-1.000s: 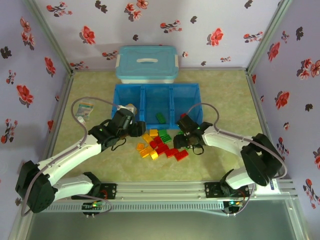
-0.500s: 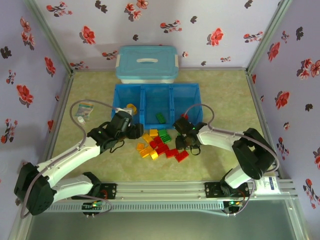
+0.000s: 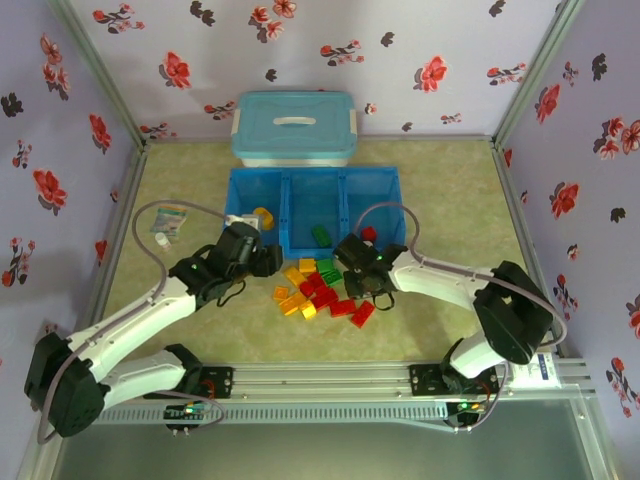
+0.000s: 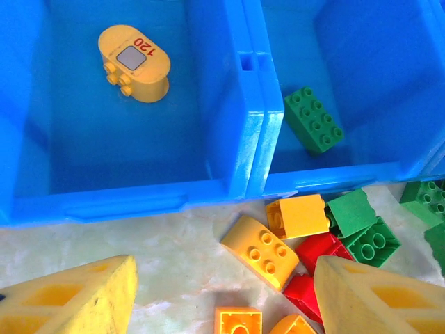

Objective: Sort the legos into containers by color
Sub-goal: Pick up the lego from the center of the table, then place the lego in the container.

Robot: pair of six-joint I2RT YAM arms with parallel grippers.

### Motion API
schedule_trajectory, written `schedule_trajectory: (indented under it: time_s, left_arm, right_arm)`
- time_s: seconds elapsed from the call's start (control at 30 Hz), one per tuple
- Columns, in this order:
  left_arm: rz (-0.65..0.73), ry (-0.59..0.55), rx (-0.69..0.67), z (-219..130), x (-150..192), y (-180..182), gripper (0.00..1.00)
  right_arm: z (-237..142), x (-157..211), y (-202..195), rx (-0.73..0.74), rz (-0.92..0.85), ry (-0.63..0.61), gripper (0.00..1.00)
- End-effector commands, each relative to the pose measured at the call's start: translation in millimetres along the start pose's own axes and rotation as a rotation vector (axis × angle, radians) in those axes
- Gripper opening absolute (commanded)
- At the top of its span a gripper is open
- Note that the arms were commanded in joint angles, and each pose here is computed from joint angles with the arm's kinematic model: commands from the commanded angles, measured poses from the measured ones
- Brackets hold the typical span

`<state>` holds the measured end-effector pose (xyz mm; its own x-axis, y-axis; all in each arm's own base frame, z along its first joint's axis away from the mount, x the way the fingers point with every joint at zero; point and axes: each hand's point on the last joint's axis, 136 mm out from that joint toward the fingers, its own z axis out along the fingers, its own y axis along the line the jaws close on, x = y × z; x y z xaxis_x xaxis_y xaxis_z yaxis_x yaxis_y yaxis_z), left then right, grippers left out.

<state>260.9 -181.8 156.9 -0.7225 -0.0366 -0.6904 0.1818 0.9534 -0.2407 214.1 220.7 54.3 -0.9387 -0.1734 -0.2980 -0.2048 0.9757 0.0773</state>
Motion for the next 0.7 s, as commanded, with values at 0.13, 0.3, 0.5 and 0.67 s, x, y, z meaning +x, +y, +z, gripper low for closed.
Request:
schedule_trajectory:
  time_s: [0.13,0.3,0.5,0.67]
  left_arm:
    - [0.021,-0.012,-0.043,-10.0,4.1,15.3,0.67]
    - [0.06,-0.002,-0.1,-23.2,10.6,31.6,0.68]
    - [0.012,0.026,-0.036,-31.0,28.8,30.0,0.67]
    - [-0.034,0.075,0.021,-33.5,50.0,26.8,0.68]
  right_arm:
    - [-43.8,-28.6,17.1,-0.032,-0.028,-0.078,0.21]
    - [-63.0,-69.7,37.5,-0.045,-0.074,-0.154,0.22]
    - [-58.1,-130.4,66.9,-0.095,-0.087,-0.16,0.23]
    - [-36.2,-165.2,71.2,-0.117,-0.052,-0.131,0.4]
